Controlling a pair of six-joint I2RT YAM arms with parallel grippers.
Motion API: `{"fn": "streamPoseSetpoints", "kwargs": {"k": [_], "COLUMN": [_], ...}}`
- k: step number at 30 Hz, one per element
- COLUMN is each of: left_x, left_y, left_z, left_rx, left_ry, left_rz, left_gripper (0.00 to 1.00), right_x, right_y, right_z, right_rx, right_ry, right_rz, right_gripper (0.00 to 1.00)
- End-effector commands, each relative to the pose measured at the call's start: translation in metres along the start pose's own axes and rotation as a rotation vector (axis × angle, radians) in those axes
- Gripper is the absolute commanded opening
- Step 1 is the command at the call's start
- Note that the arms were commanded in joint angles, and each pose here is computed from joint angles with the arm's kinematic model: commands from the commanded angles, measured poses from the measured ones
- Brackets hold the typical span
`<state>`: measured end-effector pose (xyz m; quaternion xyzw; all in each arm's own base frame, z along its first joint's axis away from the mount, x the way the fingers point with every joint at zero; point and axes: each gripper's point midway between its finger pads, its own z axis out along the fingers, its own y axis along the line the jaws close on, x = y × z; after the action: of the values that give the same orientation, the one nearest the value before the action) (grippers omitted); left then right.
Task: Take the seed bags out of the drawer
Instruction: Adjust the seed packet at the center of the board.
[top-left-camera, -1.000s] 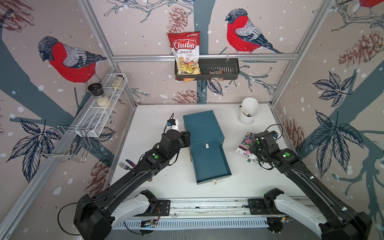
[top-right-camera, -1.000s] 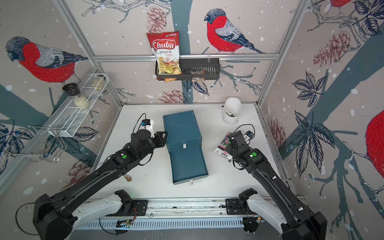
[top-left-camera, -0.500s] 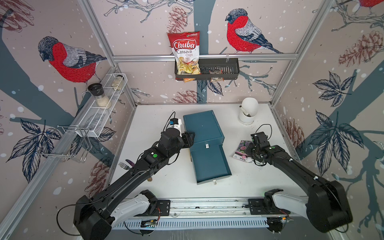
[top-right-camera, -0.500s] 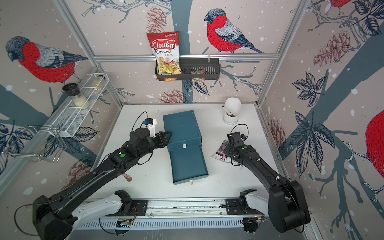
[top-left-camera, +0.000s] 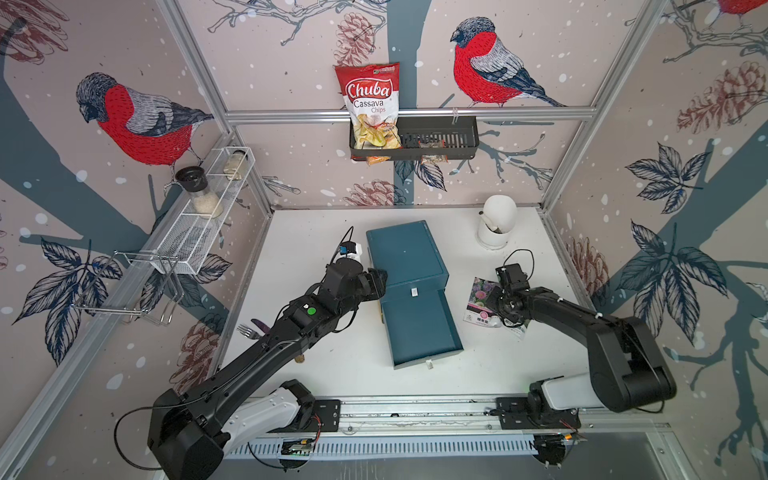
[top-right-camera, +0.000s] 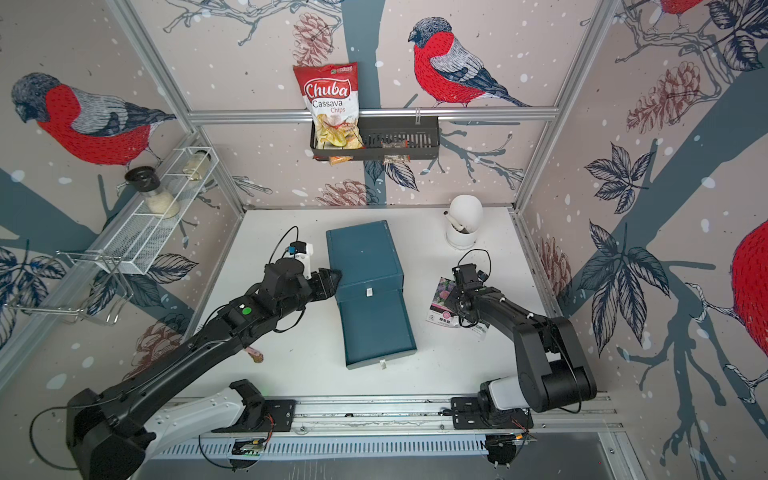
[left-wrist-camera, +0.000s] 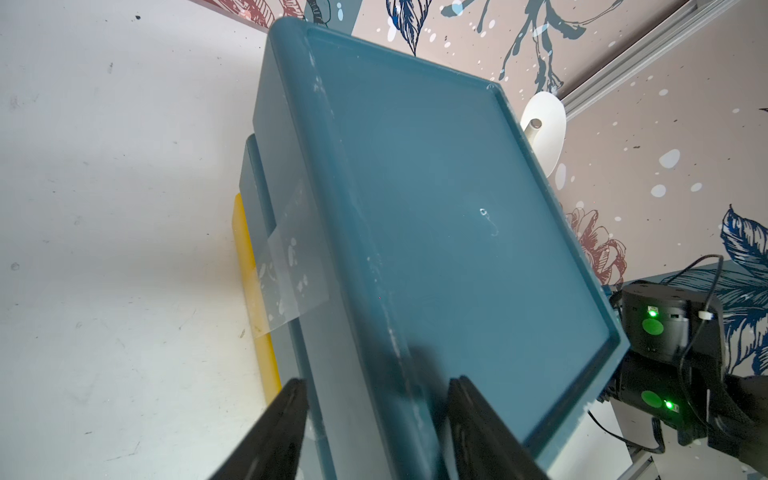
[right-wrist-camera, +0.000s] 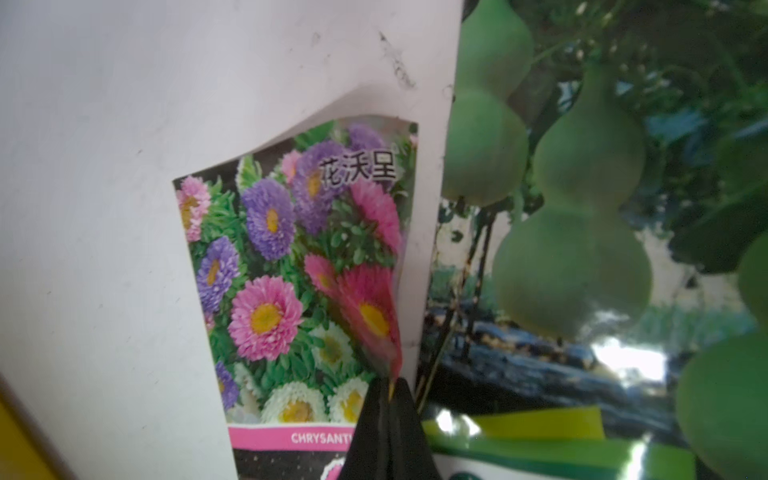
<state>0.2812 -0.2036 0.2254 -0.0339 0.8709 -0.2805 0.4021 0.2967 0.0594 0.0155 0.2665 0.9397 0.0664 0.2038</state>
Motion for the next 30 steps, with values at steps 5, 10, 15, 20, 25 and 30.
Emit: {"fn": "streamPoseSetpoints", "kwargs": {"k": [5,10,15,20,25,30], "left_x": [0.008,0.008,0.007,0.007,0.008,0.009], "left_y": [0.008,0.007,0.005,0.009,0.015,0.018], "left_z": [0.002,0.005,0.008,0.009,0.01,0.008], "left_rx": [-0.024,-0.022,-0.02,-0.036,-0.069,-0.081], "left_ry": [0.015,0.017,0.019,0.011,0.013,0.017], "left_rz": [0.016,0.018,0.018,0.025,0.035,0.05], "left_gripper": [0.57,0.56,0.55,0.55,0.52,0.51], "right_x": [-0.007,-0.017,-0.023,-0.031,-0.038,-0.042], "right_y": [-0.031,-0.059,-0.076,-0.041,-0.009,-0.013], "right_z": [0.01,0.002,-0.005,-0.013,-0.018,-0.008], "right_rx": [0.111,0.18,0.198,0.065,0.001,0.038], "right_ry": [-0.021,-0.05,-0.06,-0.094,-0.123,-0.116], "right_rz": [0.066,0.128,0.165,0.1,0.058,0.077], "right_gripper": [0.0,0.0,0.0,0.0,0.0,0.0]}}
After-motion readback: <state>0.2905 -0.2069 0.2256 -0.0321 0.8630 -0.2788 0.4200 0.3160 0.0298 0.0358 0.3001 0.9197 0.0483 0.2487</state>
